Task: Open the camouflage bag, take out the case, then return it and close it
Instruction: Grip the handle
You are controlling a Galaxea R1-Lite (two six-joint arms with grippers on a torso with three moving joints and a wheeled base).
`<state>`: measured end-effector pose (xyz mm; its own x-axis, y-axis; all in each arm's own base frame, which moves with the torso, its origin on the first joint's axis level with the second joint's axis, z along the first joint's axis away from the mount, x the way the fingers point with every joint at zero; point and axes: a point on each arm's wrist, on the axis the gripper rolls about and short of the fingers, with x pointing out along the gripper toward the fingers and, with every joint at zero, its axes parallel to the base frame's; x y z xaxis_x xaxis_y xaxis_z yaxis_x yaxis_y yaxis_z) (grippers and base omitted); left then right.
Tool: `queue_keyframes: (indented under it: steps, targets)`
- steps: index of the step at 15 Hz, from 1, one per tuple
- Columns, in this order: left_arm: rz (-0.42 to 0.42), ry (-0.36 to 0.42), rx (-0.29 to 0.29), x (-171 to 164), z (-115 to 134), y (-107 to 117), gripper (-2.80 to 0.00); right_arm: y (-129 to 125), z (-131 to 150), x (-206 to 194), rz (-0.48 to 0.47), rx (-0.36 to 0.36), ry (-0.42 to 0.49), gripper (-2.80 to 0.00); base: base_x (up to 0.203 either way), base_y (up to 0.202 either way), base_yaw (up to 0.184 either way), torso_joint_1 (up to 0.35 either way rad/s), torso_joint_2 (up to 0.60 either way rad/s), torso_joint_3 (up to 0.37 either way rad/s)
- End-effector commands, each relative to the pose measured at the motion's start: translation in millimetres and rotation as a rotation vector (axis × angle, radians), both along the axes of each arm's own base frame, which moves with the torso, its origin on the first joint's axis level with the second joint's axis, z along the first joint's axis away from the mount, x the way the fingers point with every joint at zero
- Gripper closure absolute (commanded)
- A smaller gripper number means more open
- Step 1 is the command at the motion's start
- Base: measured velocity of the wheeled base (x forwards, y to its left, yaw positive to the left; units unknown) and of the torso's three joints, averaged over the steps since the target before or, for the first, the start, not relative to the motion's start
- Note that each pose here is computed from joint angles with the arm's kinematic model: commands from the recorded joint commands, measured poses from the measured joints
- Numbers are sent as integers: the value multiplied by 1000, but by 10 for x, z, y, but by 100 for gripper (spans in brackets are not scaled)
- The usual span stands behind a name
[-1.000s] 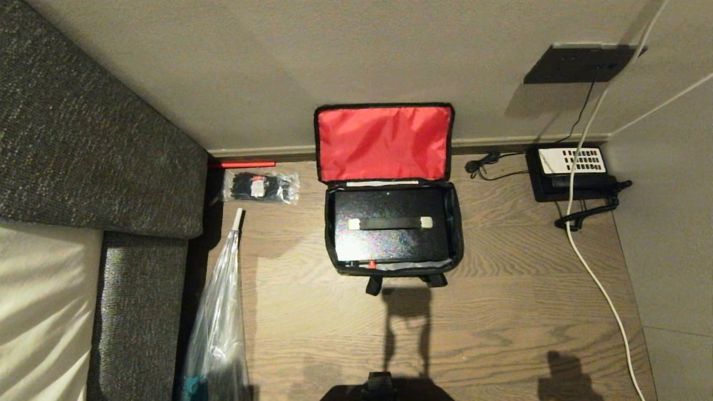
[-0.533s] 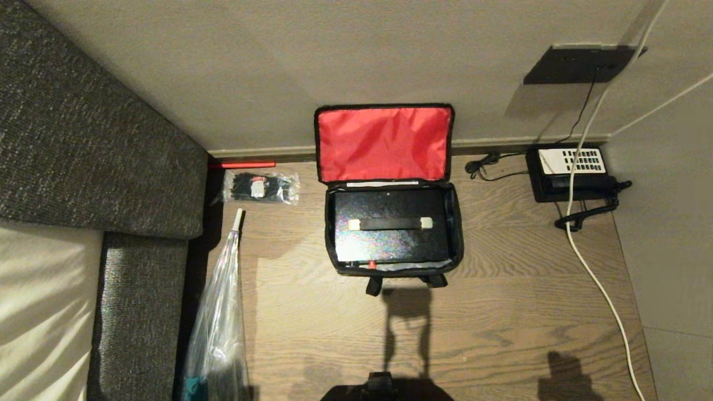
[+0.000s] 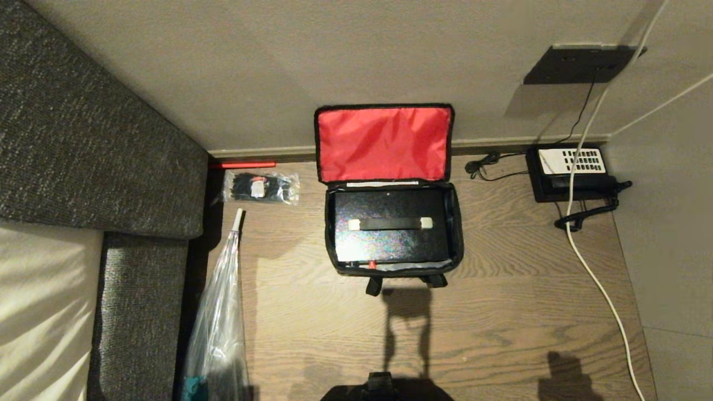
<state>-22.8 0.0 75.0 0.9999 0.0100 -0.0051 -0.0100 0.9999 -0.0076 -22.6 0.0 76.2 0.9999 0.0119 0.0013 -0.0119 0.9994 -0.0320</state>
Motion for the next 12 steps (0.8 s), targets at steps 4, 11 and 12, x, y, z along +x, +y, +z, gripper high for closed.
queue_keyframes:
  steps: [4, 11, 12]
  targets:
    - [1, 3, 2, 2, -9, 0, 0, 0, 2, 1, 2, 0, 1, 0, 0, 0, 0, 0, 0, 0]
    - [1, 3, 2, 2, -9, 0, 0, 3, -6, 4, 12, -54, 2, 0, 0, 0, 0, 0, 0, 0]
    - [1, 3, 2, 2, -9, 0, 0, 1, 2, -1, 7, -54, 6, 0, 0, 0, 0, 0, 0, 0]
